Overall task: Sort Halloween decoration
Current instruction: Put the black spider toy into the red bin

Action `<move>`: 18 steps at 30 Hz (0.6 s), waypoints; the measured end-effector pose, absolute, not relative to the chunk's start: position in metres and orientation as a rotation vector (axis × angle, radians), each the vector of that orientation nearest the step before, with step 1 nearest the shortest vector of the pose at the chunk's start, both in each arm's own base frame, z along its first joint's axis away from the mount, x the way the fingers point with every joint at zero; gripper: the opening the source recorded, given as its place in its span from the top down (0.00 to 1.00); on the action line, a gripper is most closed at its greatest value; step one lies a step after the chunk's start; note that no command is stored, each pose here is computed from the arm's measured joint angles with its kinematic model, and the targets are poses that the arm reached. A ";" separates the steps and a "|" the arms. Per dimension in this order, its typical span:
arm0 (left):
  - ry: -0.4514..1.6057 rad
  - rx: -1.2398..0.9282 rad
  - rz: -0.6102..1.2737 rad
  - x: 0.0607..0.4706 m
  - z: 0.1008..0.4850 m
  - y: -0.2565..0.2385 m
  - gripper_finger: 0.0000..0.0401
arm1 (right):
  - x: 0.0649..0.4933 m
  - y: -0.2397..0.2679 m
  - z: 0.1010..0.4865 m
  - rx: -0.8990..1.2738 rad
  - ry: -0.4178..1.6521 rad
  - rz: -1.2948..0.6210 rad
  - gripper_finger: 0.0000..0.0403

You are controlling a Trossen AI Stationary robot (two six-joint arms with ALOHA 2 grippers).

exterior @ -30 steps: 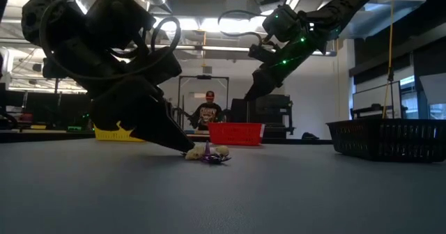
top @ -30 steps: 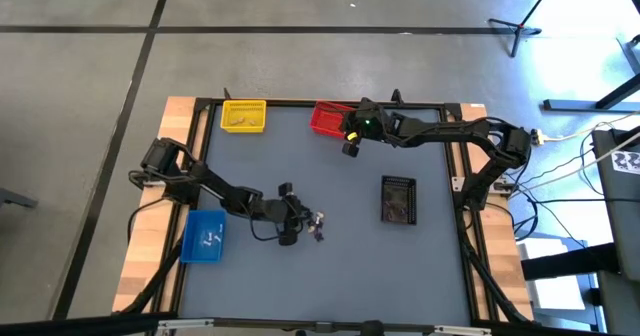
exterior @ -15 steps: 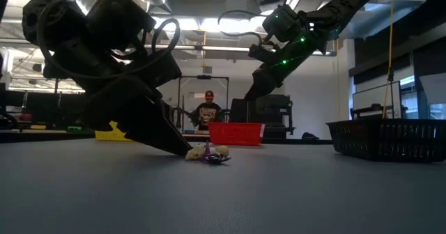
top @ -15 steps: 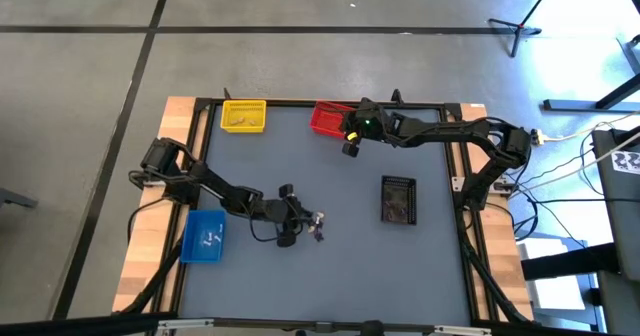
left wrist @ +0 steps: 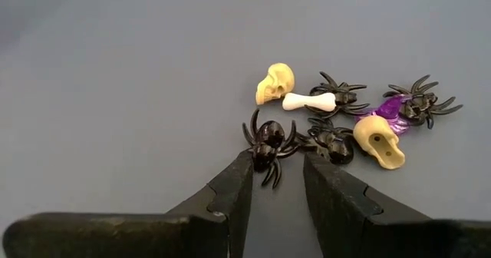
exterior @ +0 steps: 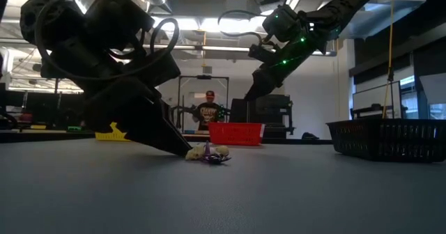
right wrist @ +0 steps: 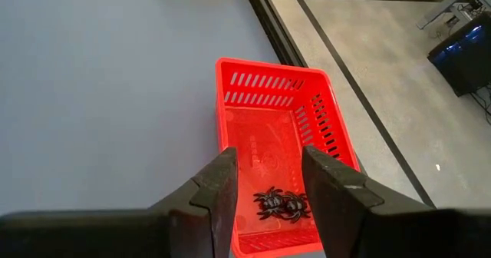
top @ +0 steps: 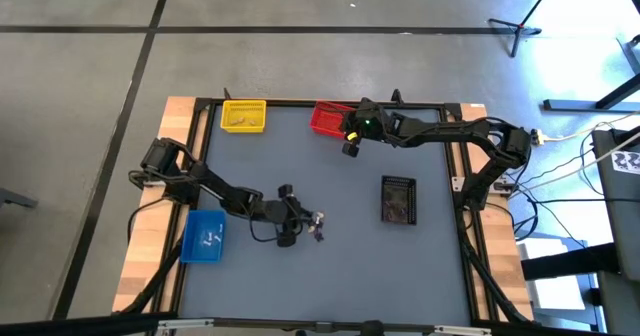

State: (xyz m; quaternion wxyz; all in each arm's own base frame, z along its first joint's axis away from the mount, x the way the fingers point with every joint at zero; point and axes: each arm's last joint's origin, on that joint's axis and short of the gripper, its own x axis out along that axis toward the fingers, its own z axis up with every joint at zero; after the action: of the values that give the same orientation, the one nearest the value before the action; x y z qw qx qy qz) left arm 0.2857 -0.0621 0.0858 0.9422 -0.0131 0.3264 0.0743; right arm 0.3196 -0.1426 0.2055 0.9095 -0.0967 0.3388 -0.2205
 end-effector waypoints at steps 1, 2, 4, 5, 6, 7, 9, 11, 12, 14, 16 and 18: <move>0.664 -0.024 0.160 0.286 0.086 -0.062 0.72 | 0.320 -0.143 0.205 -0.199 0.699 -0.455 0.64; 0.661 -0.021 0.171 0.286 0.086 -0.062 0.72 | 0.320 -0.143 0.206 -0.200 0.699 -0.455 0.64; 0.655 -0.017 0.195 0.286 0.086 -0.061 0.72 | 0.320 -0.143 0.205 -0.199 0.699 -0.455 0.64; 0.651 -0.024 0.210 0.286 0.086 -0.061 0.72 | 0.320 -0.143 0.205 -0.199 0.699 -0.455 0.64; 0.648 -0.028 0.225 0.286 0.086 -0.060 0.72 | 0.320 -0.143 0.205 -0.199 0.699 -0.455 0.64; 0.646 -0.028 0.231 0.286 0.086 -0.059 0.72 | 0.320 -0.143 0.205 -0.199 0.699 -0.455 0.64; 0.643 -0.027 0.238 0.286 0.086 -0.059 0.72 | 0.320 -0.143 0.205 -0.200 0.699 -0.455 0.64; 0.643 -0.028 0.240 0.286 0.086 -0.059 0.73 | 0.320 -0.143 0.205 -0.200 0.699 -0.455 0.64; 0.642 -0.028 0.241 0.286 0.086 -0.059 0.73 | 0.320 -0.143 0.206 -0.200 0.698 -0.455 0.64; 0.641 -0.027 0.242 0.286 0.086 -0.059 0.76 | 0.320 -0.143 0.206 -0.200 0.699 -0.455 0.64; 0.641 -0.028 0.243 0.286 0.086 -0.059 0.78 | 0.320 -0.143 0.205 -0.200 0.699 -0.455 0.64; 0.640 -0.027 0.244 0.286 0.086 -0.059 0.81 | 0.320 -0.143 0.206 -0.200 0.699 -0.455 0.64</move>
State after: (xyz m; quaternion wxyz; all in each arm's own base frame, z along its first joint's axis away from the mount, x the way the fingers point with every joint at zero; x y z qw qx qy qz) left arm 0.2859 -0.0589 0.0863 0.9418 -0.0133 0.3138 0.1199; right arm 0.3195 -0.1427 0.2055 0.9095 -0.0967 0.3387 -0.2207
